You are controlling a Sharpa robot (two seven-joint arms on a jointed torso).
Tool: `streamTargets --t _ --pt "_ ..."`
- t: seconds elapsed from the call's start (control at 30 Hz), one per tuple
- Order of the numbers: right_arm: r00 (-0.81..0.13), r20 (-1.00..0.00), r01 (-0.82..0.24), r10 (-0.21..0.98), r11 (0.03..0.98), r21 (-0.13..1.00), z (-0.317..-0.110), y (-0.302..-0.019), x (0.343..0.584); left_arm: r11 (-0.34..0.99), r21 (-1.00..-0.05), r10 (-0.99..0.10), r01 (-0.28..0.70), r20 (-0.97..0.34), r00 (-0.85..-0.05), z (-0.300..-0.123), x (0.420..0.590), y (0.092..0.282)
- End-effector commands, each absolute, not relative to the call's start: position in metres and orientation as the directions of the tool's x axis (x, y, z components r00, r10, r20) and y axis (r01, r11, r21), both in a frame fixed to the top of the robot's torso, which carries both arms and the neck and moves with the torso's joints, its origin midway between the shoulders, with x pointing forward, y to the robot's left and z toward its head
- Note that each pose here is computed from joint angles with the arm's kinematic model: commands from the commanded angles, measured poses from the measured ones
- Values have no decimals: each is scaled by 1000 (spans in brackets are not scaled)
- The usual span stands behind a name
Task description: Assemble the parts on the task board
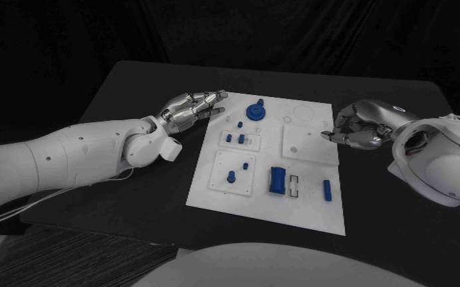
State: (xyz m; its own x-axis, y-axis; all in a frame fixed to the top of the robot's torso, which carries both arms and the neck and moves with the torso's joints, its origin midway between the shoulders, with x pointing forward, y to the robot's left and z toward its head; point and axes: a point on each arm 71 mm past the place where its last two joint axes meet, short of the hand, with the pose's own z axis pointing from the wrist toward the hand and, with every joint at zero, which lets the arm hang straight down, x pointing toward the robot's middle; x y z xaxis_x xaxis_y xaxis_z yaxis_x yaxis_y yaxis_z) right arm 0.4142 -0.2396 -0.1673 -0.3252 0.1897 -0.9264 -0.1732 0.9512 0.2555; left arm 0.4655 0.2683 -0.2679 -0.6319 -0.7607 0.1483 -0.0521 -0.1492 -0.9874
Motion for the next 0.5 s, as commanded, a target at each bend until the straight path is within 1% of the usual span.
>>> streamTargets --t 0.03,0.23,0.5 --pt "-508 -851 -83 131 976 200 -180 -247 415 -162 -986 -762 -44 153 -629 -267 465 267" --pt "-569 -819 -72 71 988 136 -186 -253 421 -161 -986 -764 -42 151 -627 -267 465 267" --pt "-622 -783 -79 17 993 85 -193 -256 421 -163 -986 -762 -41 153 -630 -267 466 265"
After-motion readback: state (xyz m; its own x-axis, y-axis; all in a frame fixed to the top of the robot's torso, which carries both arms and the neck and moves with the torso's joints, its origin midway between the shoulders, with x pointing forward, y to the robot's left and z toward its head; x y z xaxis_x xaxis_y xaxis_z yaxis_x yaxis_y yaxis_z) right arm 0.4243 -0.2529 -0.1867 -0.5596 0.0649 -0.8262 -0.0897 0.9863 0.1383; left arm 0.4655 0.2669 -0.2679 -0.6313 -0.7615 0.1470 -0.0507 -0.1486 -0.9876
